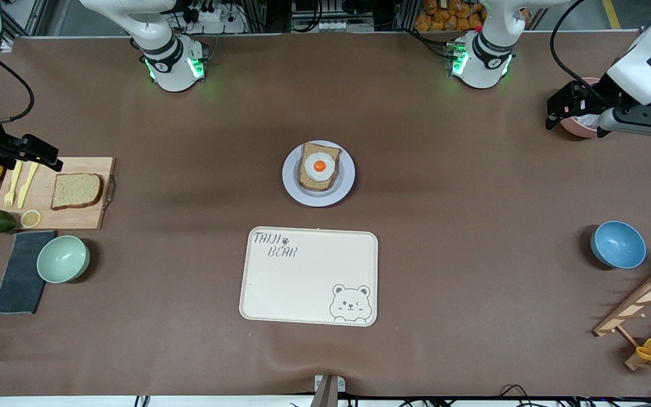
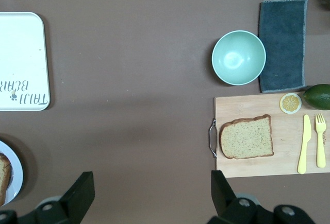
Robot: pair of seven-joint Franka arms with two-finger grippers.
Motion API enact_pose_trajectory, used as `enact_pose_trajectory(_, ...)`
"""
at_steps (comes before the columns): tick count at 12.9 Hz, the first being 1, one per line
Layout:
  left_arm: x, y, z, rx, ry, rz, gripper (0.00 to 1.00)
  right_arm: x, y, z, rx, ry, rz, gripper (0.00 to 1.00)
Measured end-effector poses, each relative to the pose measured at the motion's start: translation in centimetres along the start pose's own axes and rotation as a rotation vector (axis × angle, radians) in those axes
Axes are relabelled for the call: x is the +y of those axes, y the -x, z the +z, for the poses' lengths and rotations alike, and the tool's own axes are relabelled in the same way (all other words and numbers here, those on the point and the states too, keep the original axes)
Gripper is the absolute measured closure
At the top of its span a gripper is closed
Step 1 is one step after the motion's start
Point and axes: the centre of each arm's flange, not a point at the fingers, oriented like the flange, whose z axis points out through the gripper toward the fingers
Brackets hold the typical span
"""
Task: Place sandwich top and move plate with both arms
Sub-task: 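Move the right gripper toward the bread slice on the cutting board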
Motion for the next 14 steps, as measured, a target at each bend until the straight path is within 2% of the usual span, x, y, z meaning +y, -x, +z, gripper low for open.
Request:
enact_pose_trajectory(6,0.0,-0.1,0.1,-0.004,-0.027,0.005,0.0,0.0,-0.1,0.3,-0.005,0.0,-0.001,0.0)
enact_pose_trajectory(9,-0.6,-0.5,0.9,-0.019,-0.025,-0.005,0.0,0.7,-0.2,1.3,-0.026,0.0,0.013,0.0)
enact_pose_trajectory(14,-0.2,-0.6,0.8,-0.015,-0.025,0.005,0.0,6.9,0.3,4.6,-0.078,-0.007,0.054,0.0)
